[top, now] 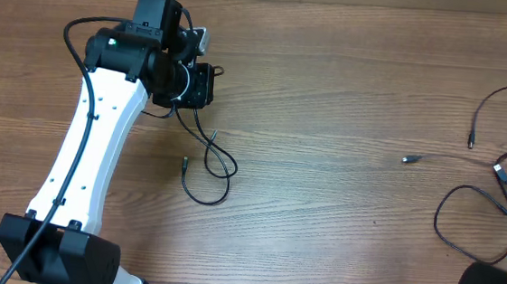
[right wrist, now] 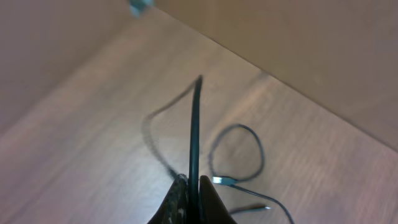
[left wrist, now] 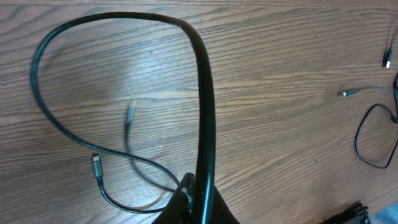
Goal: Untangle cables
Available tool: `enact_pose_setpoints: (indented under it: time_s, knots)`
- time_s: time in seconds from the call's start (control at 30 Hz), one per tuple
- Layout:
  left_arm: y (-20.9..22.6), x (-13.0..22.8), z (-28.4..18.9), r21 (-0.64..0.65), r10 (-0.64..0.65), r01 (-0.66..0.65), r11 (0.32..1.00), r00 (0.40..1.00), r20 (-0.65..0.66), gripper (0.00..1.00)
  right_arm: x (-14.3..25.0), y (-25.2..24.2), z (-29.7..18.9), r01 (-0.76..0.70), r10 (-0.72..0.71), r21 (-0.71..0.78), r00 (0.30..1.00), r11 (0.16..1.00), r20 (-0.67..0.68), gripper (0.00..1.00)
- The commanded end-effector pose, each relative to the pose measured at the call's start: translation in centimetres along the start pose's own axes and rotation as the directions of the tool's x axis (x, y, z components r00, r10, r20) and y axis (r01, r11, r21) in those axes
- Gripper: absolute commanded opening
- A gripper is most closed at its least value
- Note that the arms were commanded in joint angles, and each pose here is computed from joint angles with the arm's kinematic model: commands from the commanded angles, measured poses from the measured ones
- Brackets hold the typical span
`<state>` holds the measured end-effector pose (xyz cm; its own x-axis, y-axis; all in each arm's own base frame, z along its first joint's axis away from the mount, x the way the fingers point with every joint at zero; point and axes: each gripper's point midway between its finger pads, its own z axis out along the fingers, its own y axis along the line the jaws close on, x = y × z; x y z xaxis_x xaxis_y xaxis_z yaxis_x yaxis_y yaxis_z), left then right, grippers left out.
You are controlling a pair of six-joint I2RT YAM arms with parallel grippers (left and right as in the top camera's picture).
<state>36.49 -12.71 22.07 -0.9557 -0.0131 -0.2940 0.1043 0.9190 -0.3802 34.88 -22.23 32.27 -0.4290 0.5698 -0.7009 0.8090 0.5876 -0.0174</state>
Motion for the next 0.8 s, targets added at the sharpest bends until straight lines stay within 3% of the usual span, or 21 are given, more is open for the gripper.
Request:
enact_pose_setpoints:
  time_s: [0.0, 0.27, 0.3, 0.4, 0.47, 0.6, 0.77]
  knots:
    - [-1.1, -0.3, -1.0, 0.010, 0.052, -0.053, 0.999, 0.998, 0.034, 0.04, 1.9, -0.7, 3.7, -0.025, 0.027, 0.021, 0.994, 0.999, -0.105, 0.04]
    - [-5.1, -0.9, -0.5, 0.113, 0.133, -0.142, 0.983, 0.988, 0.077, 0.04, 4.5, -3.0, 7.4, -0.059, 0.082, 0.106, 0.970, 0.993, -0.228, 0.06]
    - [-5.7, -1.0, -0.4, 0.120, 0.151, -0.161, 0.980, 0.985, 0.087, 0.04, 4.5, -3.0, 7.4, -0.061, 0.084, 0.101, 0.969, 0.993, -0.233, 0.16]
    - [-7.8, -1.4, -0.1, 0.143, 0.204, -0.221, 0.965, 0.971, 0.128, 0.04, 4.7, -2.4, 7.3, -0.071, 0.085, 0.065, 0.965, 0.995, -0.248, 0.61]
    - [-9.4, -1.7, 0.0, 0.158, 0.248, -0.273, 0.949, 0.956, 0.159, 0.04, 5.0, -1.6, 7.3, -0.060, 0.062, 0.014, 0.961, 0.998, -0.268, 0.76]
    - [-11.3, -1.9, 0.1, 0.177, 0.288, -0.323, 0.930, 0.937, 0.196, 0.04, 6.0, 1.5, 6.7, -0.059, 0.006, -0.154, 0.945, 0.986, -0.327, 0.83]
    - [-13.3, -2.0, -0.1, 0.225, 0.312, -0.363, 0.904, 0.921, 0.232, 0.04, 7.8, 6.8, 4.3, -0.046, -0.134, -0.428, 0.914, 0.902, -0.382, 0.83]
